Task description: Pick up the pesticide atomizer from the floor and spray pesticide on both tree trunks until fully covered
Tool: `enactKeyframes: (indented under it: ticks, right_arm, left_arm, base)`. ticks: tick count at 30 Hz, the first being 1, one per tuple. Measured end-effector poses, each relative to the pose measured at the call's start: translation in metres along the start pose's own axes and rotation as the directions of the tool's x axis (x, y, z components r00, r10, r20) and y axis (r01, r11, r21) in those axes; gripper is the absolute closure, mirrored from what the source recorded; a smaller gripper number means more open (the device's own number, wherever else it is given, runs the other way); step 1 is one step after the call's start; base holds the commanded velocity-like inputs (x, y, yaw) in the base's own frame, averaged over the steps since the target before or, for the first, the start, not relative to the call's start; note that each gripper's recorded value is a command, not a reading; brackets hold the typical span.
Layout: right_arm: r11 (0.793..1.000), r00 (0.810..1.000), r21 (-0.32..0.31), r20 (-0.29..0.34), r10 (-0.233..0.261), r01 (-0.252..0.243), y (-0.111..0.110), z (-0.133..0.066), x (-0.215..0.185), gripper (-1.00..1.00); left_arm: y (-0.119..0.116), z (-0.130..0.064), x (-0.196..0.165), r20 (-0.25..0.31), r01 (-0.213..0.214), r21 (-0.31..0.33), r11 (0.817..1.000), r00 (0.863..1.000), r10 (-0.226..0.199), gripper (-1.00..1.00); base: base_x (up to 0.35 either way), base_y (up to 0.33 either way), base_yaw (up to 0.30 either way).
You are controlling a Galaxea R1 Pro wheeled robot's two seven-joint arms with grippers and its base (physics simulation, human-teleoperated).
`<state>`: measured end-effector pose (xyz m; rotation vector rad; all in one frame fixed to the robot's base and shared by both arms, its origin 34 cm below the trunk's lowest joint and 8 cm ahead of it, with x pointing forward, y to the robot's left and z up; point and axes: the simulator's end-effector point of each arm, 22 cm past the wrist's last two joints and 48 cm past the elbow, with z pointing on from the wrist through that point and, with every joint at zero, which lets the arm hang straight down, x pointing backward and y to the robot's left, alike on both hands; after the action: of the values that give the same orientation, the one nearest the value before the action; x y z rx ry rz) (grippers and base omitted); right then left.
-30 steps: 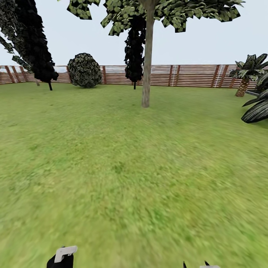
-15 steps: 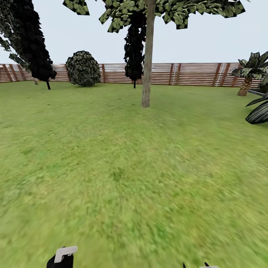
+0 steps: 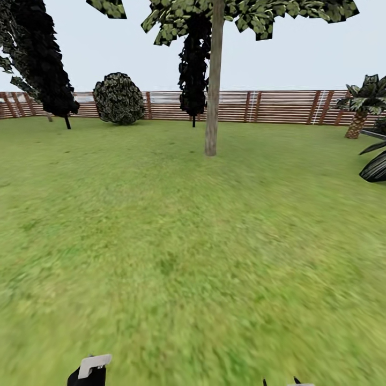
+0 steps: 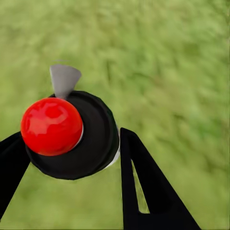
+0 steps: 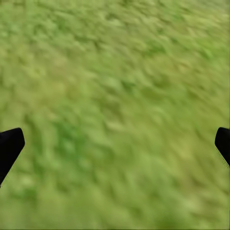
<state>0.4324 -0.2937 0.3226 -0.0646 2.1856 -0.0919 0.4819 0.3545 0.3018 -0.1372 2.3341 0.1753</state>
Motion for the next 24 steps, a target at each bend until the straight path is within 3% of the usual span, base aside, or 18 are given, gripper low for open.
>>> enactKeyframes:
  ticks: [24]
  right_arm:
    - [1.000, 1.000, 0.000, 0.000, 0.000, 0.000, 0.0001, 0.0000, 0.0000, -1.00]
  left_arm:
    - [0.0001, -0.0001, 0.0002, 0.000, 0.001, 0.000, 1.000, 1.000, -0.001, 1.00]
  base:
    - [0.337, 0.000, 0.000]
